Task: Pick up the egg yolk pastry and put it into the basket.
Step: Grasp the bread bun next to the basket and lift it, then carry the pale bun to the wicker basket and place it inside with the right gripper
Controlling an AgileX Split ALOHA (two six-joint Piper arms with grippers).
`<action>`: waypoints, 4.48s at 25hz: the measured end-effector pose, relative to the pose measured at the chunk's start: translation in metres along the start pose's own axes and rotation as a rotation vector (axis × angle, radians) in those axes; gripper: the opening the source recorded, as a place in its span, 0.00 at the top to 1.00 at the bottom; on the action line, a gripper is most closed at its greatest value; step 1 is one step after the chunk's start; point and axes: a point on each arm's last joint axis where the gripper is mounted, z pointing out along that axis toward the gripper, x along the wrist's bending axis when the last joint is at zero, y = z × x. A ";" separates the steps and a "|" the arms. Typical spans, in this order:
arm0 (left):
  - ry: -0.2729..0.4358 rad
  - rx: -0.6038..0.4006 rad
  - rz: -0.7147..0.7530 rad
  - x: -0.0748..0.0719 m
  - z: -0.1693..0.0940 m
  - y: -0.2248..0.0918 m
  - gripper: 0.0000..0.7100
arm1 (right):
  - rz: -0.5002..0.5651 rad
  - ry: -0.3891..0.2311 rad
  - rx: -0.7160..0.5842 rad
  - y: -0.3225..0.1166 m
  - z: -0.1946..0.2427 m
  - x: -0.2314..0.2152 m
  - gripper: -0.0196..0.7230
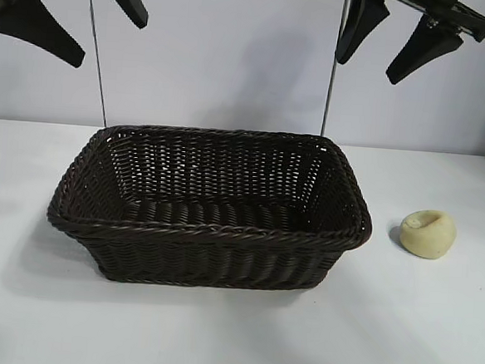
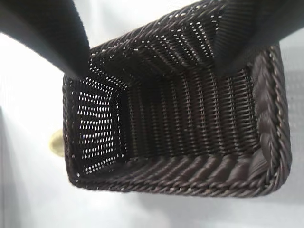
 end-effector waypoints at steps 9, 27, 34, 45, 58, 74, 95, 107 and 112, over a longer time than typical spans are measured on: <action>0.000 0.075 -0.032 0.006 0.028 -0.004 0.25 | 0.000 0.000 0.000 0.000 0.000 0.000 0.31; 0.002 0.082 -0.036 0.008 0.031 -0.004 0.25 | -0.077 -0.213 0.090 -0.007 -0.002 -0.021 0.31; 0.003 0.082 -0.035 0.008 0.031 -0.004 0.25 | 0.007 -0.260 0.079 -0.006 -0.012 -0.055 0.31; 0.003 0.082 -0.035 0.008 0.031 -0.004 0.25 | 0.079 -0.243 0.069 -0.007 -0.017 -0.076 0.31; 0.003 0.078 -0.035 0.008 0.031 -0.004 0.25 | 0.141 -0.212 0.325 -0.043 0.065 -0.098 0.31; 0.004 0.075 -0.035 0.008 0.031 -0.004 0.25 | 0.153 -0.243 0.369 -0.055 0.122 -0.119 0.31; 0.004 0.072 -0.035 0.008 0.031 -0.003 0.25 | 0.160 -0.251 0.347 -0.053 0.123 -0.120 0.70; 0.004 0.072 -0.035 0.008 0.031 -0.003 0.25 | 0.127 -0.258 0.178 -0.037 0.043 -0.095 0.71; 0.004 0.072 -0.035 0.008 0.031 -0.003 0.25 | 0.117 -0.246 0.079 -0.034 0.000 -0.080 0.71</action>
